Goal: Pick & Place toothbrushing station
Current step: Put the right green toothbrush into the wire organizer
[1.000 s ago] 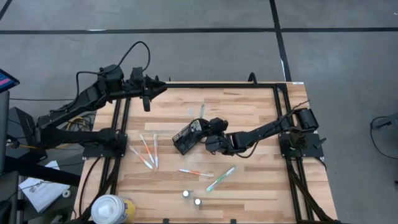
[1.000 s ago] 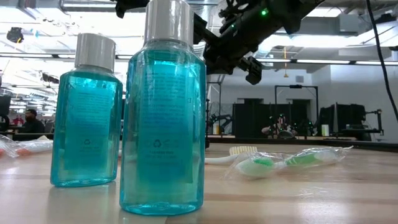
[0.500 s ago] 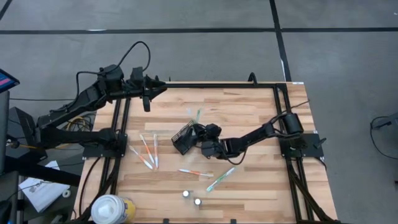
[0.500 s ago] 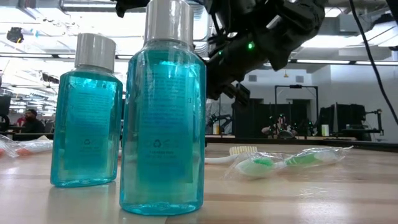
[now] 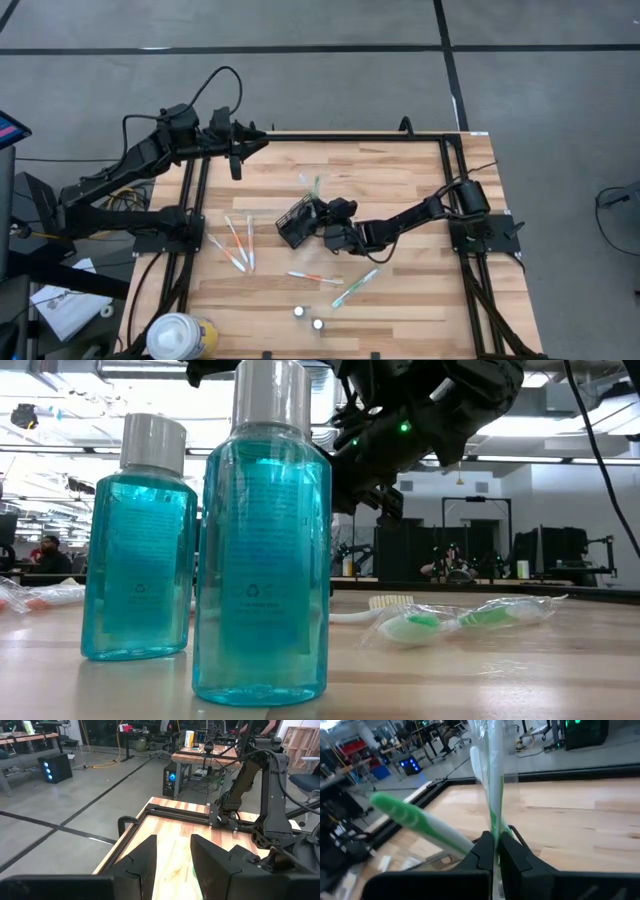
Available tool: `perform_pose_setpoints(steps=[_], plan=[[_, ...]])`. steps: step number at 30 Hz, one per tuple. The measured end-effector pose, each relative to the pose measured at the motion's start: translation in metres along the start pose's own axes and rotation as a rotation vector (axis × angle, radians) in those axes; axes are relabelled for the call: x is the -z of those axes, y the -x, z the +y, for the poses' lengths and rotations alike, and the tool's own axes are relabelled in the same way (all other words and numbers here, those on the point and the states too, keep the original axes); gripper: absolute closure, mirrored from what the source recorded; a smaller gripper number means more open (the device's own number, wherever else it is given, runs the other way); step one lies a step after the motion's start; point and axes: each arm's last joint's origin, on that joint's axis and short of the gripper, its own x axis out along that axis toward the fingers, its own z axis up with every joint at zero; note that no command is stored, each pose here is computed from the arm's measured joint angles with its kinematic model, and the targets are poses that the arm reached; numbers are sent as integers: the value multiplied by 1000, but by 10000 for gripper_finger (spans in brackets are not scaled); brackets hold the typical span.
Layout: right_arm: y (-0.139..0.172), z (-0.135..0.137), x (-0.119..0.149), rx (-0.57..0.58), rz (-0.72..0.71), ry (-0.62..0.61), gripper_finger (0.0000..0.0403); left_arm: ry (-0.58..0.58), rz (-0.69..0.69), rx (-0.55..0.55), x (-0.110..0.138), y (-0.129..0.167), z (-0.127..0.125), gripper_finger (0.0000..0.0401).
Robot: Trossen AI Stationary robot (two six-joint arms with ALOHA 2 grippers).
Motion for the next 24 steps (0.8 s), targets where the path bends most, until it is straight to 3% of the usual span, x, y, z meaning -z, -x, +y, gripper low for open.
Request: perform_pose_setpoints(steps=[8,20,24], plan=[[-5,-8,3,25,72,94,403,-10,0,0,0,0,0,286],[-8,-11,4,30,100,143,403,-27,0,0,0,0,0,286],[-9,-13,4,40,97,130,382,-27,0,0,0,0,0,286]])
